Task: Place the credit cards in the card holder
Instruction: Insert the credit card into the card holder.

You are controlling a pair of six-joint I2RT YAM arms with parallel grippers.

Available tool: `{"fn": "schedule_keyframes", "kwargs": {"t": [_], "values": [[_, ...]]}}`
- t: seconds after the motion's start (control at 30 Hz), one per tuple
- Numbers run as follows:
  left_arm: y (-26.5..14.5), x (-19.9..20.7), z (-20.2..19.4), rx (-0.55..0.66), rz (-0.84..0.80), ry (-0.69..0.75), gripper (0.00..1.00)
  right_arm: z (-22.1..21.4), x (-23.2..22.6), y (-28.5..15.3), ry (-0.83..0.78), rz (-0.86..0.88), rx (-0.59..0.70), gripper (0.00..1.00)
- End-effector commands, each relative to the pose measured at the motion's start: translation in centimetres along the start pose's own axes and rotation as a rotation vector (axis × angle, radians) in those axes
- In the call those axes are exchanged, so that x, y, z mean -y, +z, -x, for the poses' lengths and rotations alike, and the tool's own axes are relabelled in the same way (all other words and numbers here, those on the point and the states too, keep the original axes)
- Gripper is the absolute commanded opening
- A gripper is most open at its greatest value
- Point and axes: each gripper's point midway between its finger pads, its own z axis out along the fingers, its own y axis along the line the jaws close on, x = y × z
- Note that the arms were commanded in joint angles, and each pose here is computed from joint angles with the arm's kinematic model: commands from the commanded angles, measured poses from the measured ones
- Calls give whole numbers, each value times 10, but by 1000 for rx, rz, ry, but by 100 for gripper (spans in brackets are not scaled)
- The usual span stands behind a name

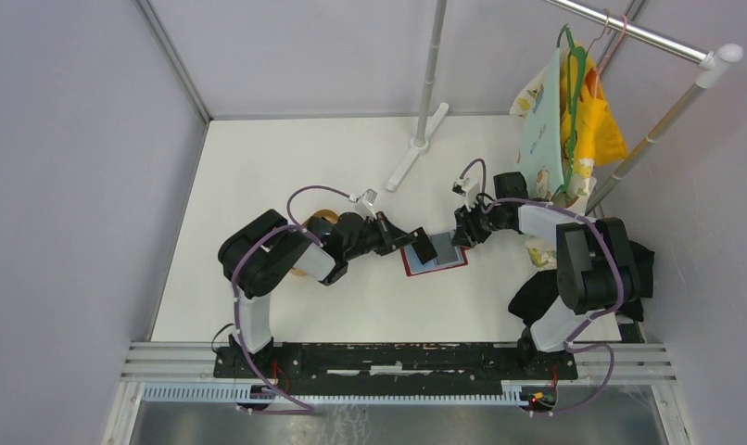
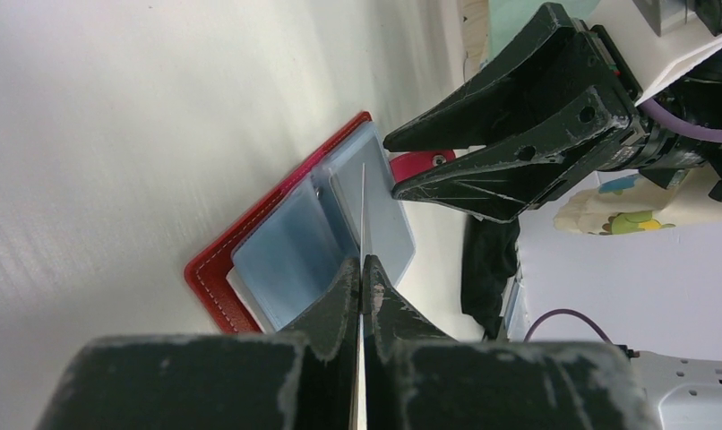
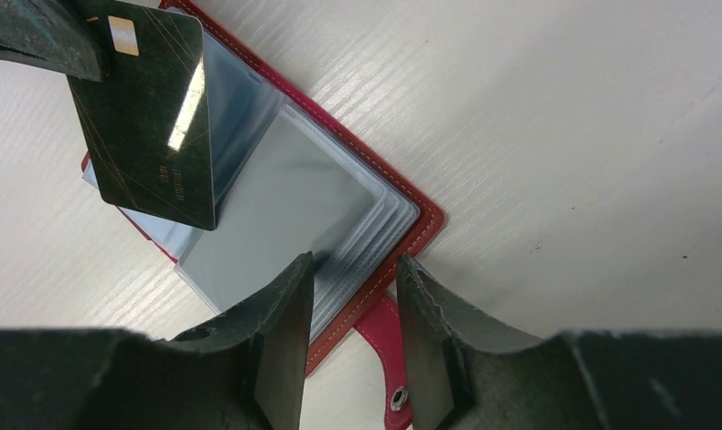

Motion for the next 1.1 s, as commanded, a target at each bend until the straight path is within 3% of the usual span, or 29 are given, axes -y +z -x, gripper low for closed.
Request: {"fn": "schedule_keyframes", "kwargs": {"t": [0.0,0.3,1.07], "values": [[-4,12,6,34,-31,-17,2,-7,15,3,-21,-65,-54,44],[-9,26,8,40,-85,-32,2,-8,14,4,-24,-61,-58,44],[5,1,-8,-5,-7,-69,2,-8,11,5,-25,-53,-57,44]]}}
